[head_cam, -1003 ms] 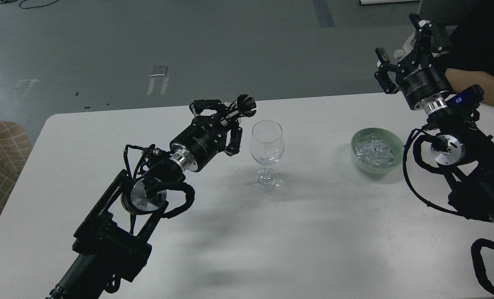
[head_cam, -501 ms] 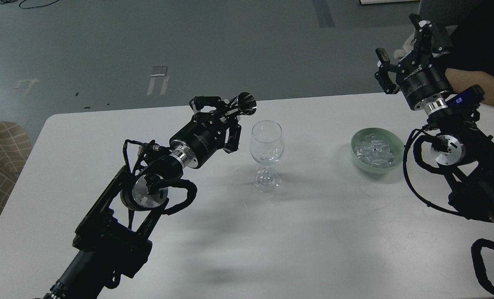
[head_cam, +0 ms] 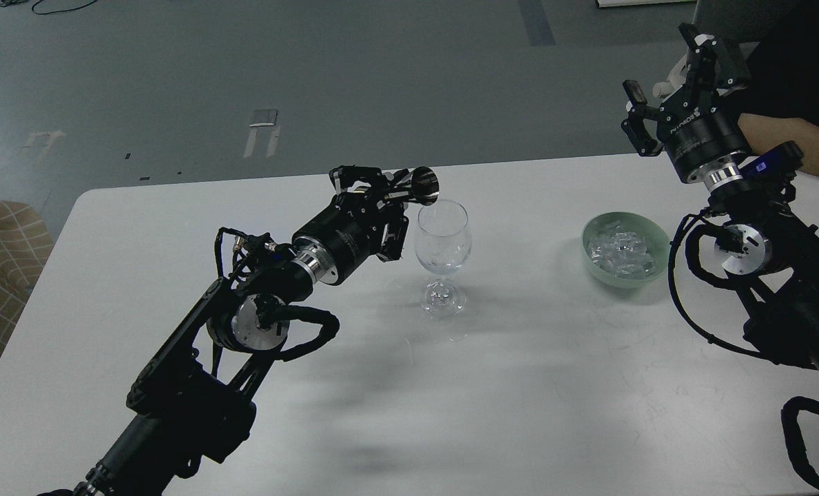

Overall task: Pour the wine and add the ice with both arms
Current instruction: 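Tilt the jigger with the left gripper to pour into the glass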

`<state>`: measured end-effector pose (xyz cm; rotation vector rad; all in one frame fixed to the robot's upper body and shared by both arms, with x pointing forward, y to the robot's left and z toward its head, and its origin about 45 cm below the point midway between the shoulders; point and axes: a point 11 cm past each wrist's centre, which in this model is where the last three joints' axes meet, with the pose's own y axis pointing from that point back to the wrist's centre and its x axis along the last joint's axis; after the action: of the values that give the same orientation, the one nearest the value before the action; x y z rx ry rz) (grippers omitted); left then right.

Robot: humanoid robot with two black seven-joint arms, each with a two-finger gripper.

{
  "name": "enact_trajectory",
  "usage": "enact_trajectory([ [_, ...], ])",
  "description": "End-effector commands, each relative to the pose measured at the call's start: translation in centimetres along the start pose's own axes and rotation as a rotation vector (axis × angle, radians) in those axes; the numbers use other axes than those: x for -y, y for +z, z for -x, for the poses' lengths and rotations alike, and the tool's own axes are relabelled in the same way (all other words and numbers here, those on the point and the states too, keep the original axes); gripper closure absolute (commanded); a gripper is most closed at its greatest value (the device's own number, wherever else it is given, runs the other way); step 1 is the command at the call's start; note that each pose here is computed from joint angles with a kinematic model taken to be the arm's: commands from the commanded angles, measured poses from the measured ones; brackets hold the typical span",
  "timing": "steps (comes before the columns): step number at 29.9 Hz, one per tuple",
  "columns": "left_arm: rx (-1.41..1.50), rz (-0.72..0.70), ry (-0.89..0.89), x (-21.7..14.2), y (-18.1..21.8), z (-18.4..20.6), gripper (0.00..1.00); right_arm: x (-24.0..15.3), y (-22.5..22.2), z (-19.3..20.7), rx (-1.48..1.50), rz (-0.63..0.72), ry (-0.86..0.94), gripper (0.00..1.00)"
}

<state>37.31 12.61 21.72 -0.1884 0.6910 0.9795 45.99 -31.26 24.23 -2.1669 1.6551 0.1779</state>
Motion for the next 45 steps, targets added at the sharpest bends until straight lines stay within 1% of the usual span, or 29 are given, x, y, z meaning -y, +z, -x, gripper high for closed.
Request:
enact_trajectory([
  [1, 0.017, 0.000, 0.004, 0.01, 0.05, -0.09, 1.00, 0.04, -0.07, 0.10, -0.001, -0.001, -0.004, 0.00],
  [45, 0.311, 0.009, 0.030, -0.12, 0.93, -0.69, 1.00, 0.06, -0.09, 0.14, -0.001, -0.002, -0.005, 0.00],
])
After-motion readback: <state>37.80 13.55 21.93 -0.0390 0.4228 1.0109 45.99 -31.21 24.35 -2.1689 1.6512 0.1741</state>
